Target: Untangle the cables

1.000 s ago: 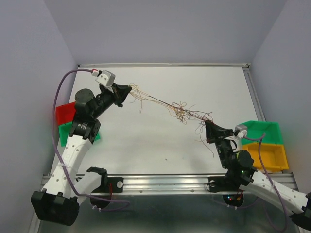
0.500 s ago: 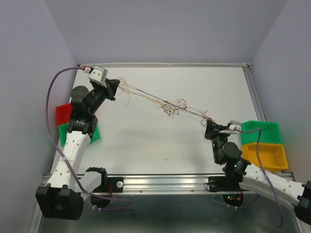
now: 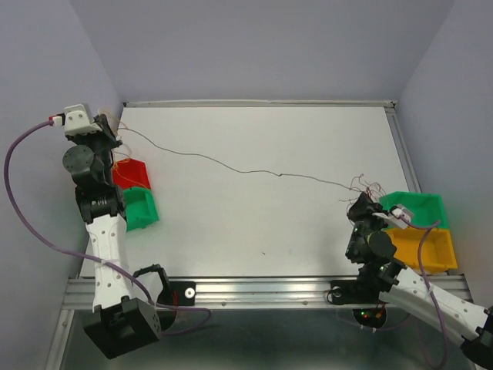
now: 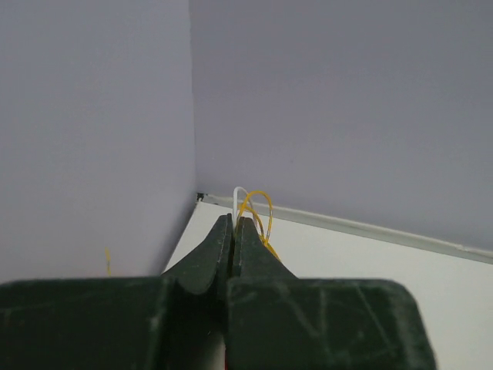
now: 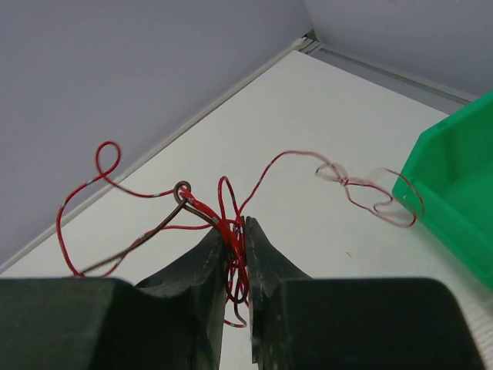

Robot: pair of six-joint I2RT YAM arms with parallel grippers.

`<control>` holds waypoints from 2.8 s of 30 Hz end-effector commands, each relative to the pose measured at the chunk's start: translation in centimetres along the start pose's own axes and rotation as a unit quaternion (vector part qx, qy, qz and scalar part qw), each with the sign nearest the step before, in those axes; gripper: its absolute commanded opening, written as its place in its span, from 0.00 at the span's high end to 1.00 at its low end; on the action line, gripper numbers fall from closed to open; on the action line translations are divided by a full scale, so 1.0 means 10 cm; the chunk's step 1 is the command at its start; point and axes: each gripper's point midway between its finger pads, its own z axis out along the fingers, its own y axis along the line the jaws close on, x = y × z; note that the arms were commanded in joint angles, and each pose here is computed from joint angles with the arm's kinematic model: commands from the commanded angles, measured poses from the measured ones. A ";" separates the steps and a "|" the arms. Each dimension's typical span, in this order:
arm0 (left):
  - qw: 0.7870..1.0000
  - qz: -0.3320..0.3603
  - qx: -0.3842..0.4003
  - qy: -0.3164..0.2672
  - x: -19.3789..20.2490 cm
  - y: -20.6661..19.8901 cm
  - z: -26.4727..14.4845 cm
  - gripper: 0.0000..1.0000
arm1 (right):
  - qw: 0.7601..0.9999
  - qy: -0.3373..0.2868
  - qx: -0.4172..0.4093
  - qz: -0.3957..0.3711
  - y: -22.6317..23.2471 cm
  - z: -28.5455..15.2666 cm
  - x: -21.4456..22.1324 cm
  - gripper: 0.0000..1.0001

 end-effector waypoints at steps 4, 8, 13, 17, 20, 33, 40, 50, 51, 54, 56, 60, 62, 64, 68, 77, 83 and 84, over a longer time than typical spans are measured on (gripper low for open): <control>0.983 -0.001 0.157 -0.091 -0.59 -0.61 -0.24 1.00 | 0.999 0.003 0.020 -0.029 -0.04 0.02 0.09 0.79; 0.969 0.001 0.232 -0.087 -0.60 -0.88 -0.38 1.00 | 0.997 0.030 -0.049 -0.048 0.23 0.00 0.19 0.71; 0.955 0.004 0.282 -0.091 -0.69 -1.09 -0.46 1.00 | 0.984 0.060 -0.154 -0.066 0.58 -0.10 0.29 0.42; 0.928 -0.003 0.363 -0.084 -0.76 -1.42 -0.61 1.00 | 0.961 0.084 -0.248 -0.090 0.87 -0.25 0.40 0.20; 0.908 -0.008 0.409 -0.084 -0.77 -1.67 -0.74 1.00 | 0.946 0.093 -0.293 -0.105 1.02 -0.33 0.46 0.13; 0.872 -0.026 0.483 -0.081 -0.78 -2.21 -0.94 1.00 | 0.798 0.113 -0.567 -0.170 2.13 -0.95 0.87 0.10; 0.878 -0.038 0.468 -0.088 -0.92 -2.21 -0.84 1.00 | 0.739 0.141 -0.639 -0.157 2.64 -1.16 1.20 0.09; 0.870 -0.058 0.474 -0.120 -1.37 -2.24 -0.93 1.00 | 0.716 0.165 -0.670 -0.103 3.21 -1.20 1.73 0.08; 0.870 -0.060 0.474 -0.121 -1.39 -2.24 -0.93 1.00 | 0.716 0.150 -0.677 -0.088 3.35 -1.19 1.67 0.08; 0.867 -0.062 0.476 -0.134 -1.53 -2.25 -0.95 1.00 | 0.719 0.155 -0.674 -0.067 3.52 -1.15 1.86 0.08; 0.867 -0.063 0.475 -0.138 -1.58 -2.26 -0.95 1.00 | 0.717 0.163 -0.675 -0.060 3.60 -1.14 2.01 0.09; 0.874 -0.063 0.457 -0.150 -1.66 -2.21 -0.92 1.00 | 0.758 0.171 -0.627 -0.061 3.63 -0.91 2.31 0.58; 0.892 -0.053 0.423 -0.151 -1.62 -2.11 -0.84 1.00 | 0.770 0.162 -0.615 -0.054 3.45 -0.90 2.20 0.78; 0.925 -0.038 0.344 -0.159 -1.54 -1.87 -0.68 1.00 | 0.802 0.137 -0.581 -0.040 3.20 -0.80 1.92 0.83; 0.965 -0.026 0.202 -0.167 -1.41 -1.39 -0.45 1.00 | 0.857 0.109 -0.501 -0.057 2.75 -0.55 1.57 0.93; 0.977 -0.017 0.174 -0.122 -1.05 -1.33 -0.28 1.00 | 0.966 0.067 -0.218 -0.122 1.51 0.11 1.12 0.99; 0.976 -0.039 0.184 -0.107 -0.80 -1.38 -0.24 1.00 | 0.987 0.036 -0.116 -0.103 0.96 0.23 0.81 0.88; 0.974 -0.043 0.194 -0.105 -0.78 -1.41 -0.25 1.00 | 0.988 0.033 -0.111 -0.101 0.90 0.22 0.77 0.83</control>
